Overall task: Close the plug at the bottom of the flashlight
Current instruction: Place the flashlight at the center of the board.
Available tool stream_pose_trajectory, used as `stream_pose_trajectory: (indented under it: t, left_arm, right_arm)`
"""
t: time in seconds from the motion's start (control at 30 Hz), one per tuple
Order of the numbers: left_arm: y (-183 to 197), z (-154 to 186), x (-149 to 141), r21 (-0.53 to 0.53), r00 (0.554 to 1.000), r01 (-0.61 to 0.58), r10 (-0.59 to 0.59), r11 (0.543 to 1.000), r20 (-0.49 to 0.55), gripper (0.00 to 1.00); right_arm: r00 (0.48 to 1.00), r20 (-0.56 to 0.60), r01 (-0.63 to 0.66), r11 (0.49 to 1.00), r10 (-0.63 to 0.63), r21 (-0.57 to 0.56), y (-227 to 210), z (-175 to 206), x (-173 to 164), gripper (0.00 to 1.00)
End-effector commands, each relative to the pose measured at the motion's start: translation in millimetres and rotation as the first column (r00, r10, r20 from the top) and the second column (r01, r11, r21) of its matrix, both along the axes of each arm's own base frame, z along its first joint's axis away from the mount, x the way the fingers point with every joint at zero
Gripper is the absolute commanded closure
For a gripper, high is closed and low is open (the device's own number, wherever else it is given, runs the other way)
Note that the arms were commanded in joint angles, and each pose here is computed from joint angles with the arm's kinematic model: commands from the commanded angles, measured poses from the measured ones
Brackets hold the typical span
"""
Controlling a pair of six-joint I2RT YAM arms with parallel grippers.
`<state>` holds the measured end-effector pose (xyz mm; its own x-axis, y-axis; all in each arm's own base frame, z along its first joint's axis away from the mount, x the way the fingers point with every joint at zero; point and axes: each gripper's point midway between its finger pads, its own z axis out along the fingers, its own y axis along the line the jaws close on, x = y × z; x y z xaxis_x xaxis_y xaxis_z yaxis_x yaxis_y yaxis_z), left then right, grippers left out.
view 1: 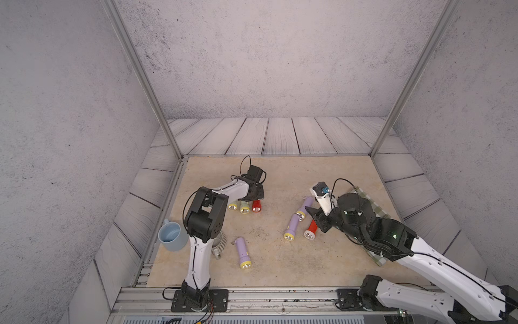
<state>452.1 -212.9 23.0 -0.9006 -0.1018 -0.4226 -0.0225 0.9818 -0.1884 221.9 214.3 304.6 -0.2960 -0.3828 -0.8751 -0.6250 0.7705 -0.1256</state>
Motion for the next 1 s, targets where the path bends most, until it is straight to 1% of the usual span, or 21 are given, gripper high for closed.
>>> stream_pose_trajectory:
  t: [0.0,0.17,0.23,0.4,0.57,0.67,0.77,0.83,0.87,0.97]
  left_arm:
    - [4,-2,4,0.008,1.000,-0.009,0.009,1.000,-0.007,0.47]
    - [3,5,6,0.001,1.000,-0.009,0.009,1.000,0.008,0.43]
    - [1,17,8,-0.013,1.000,-0.001,0.001,1.000,0.030,0.41]
    - [-4,66,11,-0.052,0.993,0.036,-0.030,0.998,0.114,0.39]
    - [1,120,-2,-0.080,0.977,0.056,-0.038,0.995,0.209,0.38]
    - [-13,149,-23,-0.109,0.954,0.143,-0.108,0.984,0.279,0.38]
    - [-42,167,-57,-0.056,0.907,0.289,-0.255,0.956,0.335,0.38]
    - [-65,165,-85,-0.038,0.871,0.396,-0.361,0.918,0.334,0.38]
    - [-74,163,-96,-0.042,0.856,0.433,-0.397,0.900,0.331,0.38]
    - [-99,146,-129,-0.081,0.817,0.532,-0.487,0.843,0.309,0.38]
  right_arm:
    - [1.000,-0.006,0.010,1.000,-0.010,0.016,0,-2,2,0.49]
    - [1.000,0.000,0.019,1.000,-0.019,0.023,-3,-1,2,0.50]
    - [1.000,-0.001,0.019,1.000,-0.019,0.023,-3,-1,2,0.50]
    - [1.000,-0.006,0.017,1.000,-0.017,0.024,-2,-2,2,0.50]
    - [1.000,0.002,0.031,0.999,-0.031,0.025,-6,2,3,0.49]
    - [0.996,0.025,0.086,0.996,-0.087,0.011,-16,5,8,0.48]
    - [0.988,0.033,0.154,0.988,-0.153,-0.015,-29,7,14,0.48]
    - [0.982,0.027,0.187,0.982,-0.186,-0.021,-36,7,18,0.49]
    - [0.979,0.028,0.205,0.979,-0.204,-0.022,-39,8,19,0.49]
    - [0.961,0.029,0.275,0.961,-0.274,-0.016,-56,9,24,0.49]
